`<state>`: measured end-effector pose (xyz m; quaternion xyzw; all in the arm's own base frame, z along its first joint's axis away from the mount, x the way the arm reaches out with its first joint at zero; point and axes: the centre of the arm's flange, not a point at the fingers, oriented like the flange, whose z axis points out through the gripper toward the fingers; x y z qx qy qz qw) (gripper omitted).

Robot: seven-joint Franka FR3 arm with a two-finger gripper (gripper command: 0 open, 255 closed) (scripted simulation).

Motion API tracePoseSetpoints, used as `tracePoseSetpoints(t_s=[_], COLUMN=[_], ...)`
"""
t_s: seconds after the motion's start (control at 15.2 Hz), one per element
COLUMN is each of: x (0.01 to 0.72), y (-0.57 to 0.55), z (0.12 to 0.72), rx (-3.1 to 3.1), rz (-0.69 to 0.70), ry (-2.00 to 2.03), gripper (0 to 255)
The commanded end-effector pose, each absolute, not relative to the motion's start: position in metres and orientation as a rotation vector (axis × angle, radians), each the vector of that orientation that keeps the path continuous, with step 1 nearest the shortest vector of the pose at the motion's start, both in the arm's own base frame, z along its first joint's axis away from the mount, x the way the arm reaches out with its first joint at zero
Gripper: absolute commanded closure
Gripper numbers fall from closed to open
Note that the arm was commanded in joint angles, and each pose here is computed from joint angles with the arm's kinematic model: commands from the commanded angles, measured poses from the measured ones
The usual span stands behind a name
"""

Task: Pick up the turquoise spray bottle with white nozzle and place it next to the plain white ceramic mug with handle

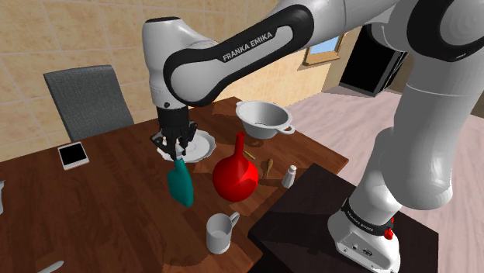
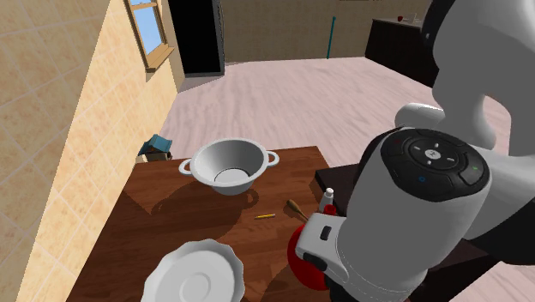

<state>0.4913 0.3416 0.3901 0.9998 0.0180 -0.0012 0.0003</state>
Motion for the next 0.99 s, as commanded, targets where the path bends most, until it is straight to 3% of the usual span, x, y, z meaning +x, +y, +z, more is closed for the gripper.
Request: tracePoseSetpoints(t_s=[0.0,0.92], x=[0.491,0.491], y=[0.342,0.342], z=[0.379,0.338], rx=[3.141,3.141], rz=[-0.003,-0.003], ry=[0.057,0.057], gripper=[255,255])
